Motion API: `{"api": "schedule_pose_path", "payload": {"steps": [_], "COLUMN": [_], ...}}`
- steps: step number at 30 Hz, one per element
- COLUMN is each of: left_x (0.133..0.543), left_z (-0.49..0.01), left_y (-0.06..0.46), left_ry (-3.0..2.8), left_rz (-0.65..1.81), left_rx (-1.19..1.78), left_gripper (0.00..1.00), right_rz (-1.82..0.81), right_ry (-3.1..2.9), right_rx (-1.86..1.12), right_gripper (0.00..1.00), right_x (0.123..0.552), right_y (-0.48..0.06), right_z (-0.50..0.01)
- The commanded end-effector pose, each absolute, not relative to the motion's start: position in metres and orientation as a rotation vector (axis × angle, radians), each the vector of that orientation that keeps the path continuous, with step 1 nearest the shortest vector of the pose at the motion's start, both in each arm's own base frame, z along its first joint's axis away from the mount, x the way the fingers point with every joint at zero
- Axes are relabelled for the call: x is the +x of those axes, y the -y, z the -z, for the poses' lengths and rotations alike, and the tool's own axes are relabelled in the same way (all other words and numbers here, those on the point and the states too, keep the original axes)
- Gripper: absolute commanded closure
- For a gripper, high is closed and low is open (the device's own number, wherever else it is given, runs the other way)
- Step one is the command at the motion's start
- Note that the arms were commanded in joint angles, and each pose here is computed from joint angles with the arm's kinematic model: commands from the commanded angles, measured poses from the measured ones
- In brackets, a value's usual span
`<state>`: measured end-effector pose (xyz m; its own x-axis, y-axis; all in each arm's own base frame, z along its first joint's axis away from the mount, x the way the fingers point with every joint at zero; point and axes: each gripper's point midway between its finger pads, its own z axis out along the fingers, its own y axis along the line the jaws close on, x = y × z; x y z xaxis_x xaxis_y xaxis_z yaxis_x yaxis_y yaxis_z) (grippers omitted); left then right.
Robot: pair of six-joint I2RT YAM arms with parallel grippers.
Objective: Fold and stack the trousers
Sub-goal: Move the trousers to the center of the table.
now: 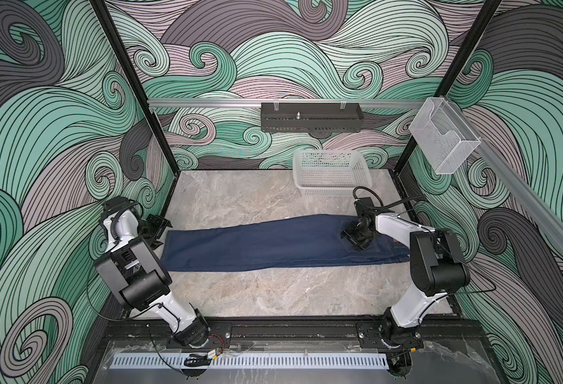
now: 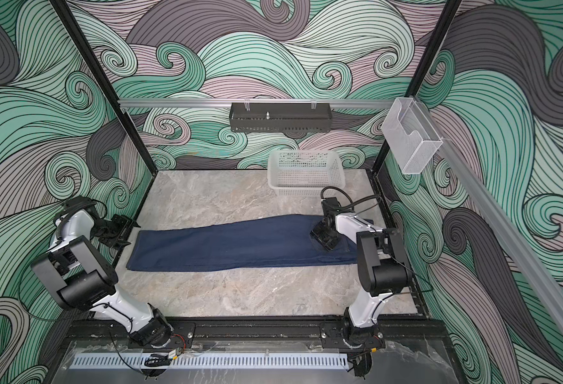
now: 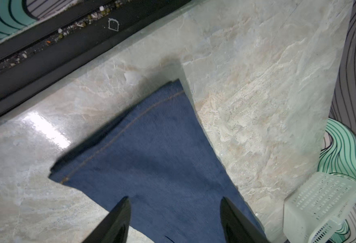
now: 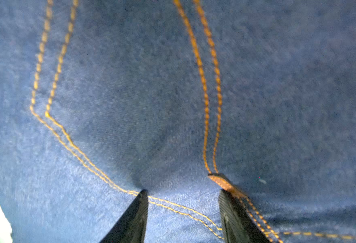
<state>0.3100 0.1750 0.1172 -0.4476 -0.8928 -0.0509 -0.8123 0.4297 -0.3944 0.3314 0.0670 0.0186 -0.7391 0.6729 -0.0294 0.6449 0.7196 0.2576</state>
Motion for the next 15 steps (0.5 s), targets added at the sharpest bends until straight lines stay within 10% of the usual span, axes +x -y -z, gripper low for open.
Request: {"api": "schedule_pose_path", "payload": {"steps": [1,15], "left_x": [0.312,0.323], "left_z": [-0.109,-0.051], "left_y": [-0.176,-0.127], "left_ry": [-2.538,-2.935], "left_rz": [0.418,0.451], "left_rx": [-1.436,-1.195], "left_gripper": [0.3,0.34], "right_rz": [-0.098,-0.11], "right_ry": [-2.826,-2.733], "right_rx": [1.25,1.369], "right_gripper": [0.43,0.41], "right_x": [0.295,0.291], "right_y": [-0.021,0.019], "right_z": [0.003,-0.01]}}
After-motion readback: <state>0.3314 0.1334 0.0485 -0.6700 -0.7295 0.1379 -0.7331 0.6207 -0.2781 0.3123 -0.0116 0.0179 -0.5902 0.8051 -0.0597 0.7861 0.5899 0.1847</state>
